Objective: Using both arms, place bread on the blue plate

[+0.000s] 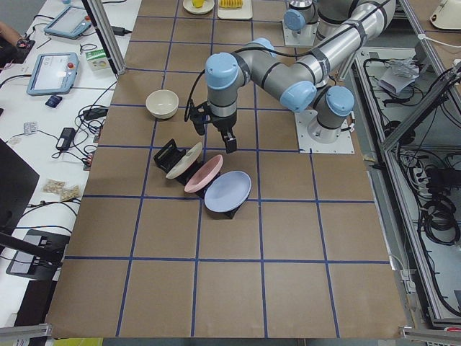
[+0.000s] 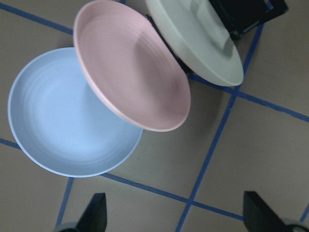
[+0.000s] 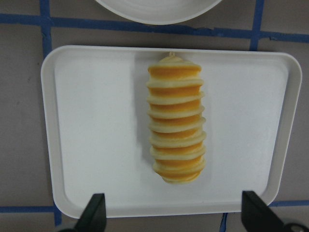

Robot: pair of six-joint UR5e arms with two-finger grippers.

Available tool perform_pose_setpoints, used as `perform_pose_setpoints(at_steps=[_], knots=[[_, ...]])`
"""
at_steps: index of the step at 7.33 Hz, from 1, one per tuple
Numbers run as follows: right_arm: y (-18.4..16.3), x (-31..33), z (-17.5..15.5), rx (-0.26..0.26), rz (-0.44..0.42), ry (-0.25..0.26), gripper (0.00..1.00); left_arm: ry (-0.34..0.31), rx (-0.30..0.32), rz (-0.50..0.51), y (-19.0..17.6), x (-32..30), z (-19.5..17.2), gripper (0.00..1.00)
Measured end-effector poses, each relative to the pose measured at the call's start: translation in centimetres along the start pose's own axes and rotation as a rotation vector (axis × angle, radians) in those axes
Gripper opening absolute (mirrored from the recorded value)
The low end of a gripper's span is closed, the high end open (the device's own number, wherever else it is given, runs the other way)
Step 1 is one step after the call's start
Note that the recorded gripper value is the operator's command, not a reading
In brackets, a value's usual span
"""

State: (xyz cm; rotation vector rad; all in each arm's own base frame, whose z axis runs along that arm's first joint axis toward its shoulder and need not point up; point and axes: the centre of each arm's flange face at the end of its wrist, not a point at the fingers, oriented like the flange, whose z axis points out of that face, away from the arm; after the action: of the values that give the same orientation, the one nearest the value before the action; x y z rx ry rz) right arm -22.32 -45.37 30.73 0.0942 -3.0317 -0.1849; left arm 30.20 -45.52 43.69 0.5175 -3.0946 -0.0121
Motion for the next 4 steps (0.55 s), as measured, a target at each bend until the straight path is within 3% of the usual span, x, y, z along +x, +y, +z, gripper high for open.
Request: perform_pose_setpoints(at_steps=[3, 4], knots=[[1.0, 0.5, 2.9, 0.026, -0.038, -0.025, 1.0, -0.001, 0.032, 0.058, -0.9, -9.0, 4.3, 1.0], [0.6, 0.3, 3.4, 0.066, -0.04, -0.049, 1.0, 0.025, 0.028, 0.056, -1.3, -10.9, 6.5, 1.0]])
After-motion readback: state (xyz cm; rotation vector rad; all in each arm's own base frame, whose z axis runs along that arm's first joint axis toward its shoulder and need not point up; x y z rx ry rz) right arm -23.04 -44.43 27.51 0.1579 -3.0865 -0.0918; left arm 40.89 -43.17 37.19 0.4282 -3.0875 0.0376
